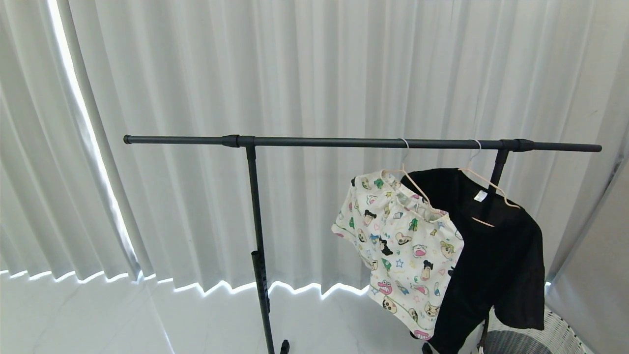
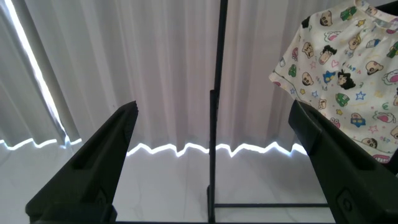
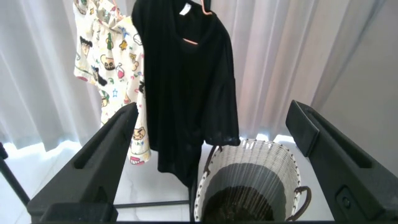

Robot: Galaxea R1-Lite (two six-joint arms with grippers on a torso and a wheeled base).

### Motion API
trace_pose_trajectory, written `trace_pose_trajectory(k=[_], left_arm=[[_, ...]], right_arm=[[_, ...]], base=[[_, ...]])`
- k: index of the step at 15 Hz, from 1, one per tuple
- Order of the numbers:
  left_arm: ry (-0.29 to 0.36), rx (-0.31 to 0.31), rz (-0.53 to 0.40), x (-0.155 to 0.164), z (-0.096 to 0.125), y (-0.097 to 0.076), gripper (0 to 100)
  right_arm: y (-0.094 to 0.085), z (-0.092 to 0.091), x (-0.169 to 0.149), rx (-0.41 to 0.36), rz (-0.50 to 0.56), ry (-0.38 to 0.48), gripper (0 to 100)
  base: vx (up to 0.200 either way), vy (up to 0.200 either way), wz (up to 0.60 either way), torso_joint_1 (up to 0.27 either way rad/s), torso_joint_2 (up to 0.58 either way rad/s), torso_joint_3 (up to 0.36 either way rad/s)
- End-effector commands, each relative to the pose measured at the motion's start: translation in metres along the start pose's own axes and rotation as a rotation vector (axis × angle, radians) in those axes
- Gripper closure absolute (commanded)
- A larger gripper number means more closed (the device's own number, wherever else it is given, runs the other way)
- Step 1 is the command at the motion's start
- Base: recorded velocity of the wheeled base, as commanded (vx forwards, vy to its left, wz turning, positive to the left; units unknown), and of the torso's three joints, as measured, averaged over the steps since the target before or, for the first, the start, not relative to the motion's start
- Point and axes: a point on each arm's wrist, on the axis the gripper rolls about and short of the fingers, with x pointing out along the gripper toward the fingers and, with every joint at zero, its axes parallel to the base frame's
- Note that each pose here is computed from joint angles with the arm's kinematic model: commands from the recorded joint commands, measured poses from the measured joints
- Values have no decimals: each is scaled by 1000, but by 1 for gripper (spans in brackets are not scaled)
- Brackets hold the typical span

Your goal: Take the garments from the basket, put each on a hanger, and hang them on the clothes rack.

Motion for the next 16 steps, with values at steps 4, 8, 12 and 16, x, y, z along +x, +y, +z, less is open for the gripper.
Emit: trace_pose_trajectory(k=[4, 8, 12, 16], left_arm=[[-2, 0, 0, 0, 0, 0, 0], [-2, 0, 0, 0, 0, 0, 0], [0, 0, 0, 0, 0, 0, 0], [-2, 0, 0, 0, 0, 0, 0]], right_arm=[[0, 0, 0, 0, 0, -3, 0], [0, 0, 0, 0, 0, -3, 0], [0, 0, 0, 0, 0, -3, 0], [0, 0, 0, 0, 0, -3, 0]], base=[[0, 0, 0, 0, 0, 0], [0, 0, 0, 0, 0, 0], [0, 0, 0, 0, 0, 0], [0, 0, 0, 0, 0, 0]])
